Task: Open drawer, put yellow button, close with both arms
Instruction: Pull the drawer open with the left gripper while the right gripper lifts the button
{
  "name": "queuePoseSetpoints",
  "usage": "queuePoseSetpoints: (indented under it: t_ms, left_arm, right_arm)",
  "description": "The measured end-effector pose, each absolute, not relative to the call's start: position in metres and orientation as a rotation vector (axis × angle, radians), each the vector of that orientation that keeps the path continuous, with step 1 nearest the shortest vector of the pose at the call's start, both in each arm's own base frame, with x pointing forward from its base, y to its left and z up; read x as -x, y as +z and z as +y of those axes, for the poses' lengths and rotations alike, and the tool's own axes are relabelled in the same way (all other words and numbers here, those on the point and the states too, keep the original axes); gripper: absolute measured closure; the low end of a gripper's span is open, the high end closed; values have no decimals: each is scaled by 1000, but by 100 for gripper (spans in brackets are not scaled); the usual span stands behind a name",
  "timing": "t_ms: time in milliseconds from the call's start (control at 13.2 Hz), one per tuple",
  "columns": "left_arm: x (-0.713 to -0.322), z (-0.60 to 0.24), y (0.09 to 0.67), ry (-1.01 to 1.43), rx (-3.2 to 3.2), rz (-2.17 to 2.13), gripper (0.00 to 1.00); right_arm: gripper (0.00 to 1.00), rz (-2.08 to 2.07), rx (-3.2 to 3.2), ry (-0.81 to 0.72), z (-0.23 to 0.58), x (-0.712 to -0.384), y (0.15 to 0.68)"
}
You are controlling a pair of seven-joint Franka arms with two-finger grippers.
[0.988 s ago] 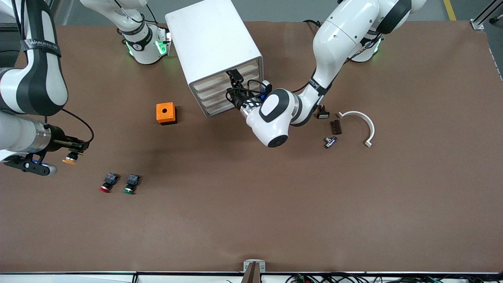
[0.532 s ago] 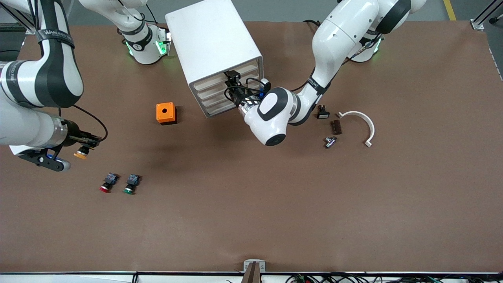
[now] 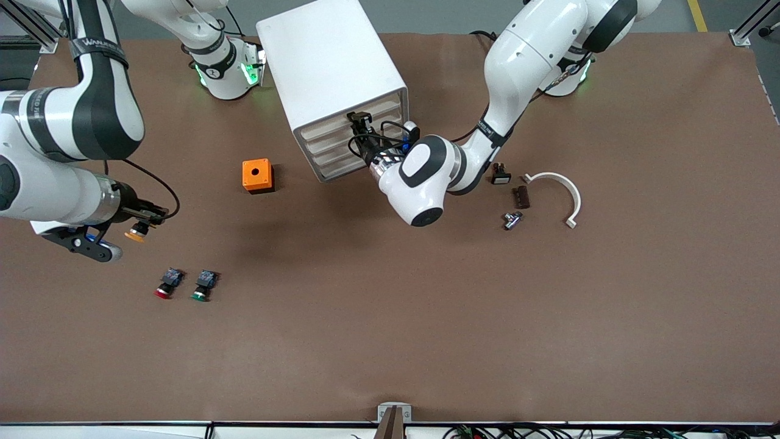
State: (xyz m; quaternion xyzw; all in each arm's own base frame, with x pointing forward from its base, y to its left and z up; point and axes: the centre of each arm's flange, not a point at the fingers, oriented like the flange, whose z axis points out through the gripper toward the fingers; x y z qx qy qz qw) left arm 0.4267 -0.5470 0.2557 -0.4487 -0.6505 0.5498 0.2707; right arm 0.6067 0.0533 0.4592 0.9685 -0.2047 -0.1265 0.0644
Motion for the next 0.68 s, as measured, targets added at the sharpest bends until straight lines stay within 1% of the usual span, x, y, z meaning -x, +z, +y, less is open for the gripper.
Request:
queuePoseSetpoints:
  t_ms: [456, 684]
  left_arm:
    - [-430, -543, 256, 1435, 1212, -1767, 85]
    - [-439, -536, 256, 1434, 1206, -1782, 85]
  right_arm:
    - [59, -663, -2901, -375, 74, -603, 463]
    - [59, -701, -2880, -367, 95, -599, 469]
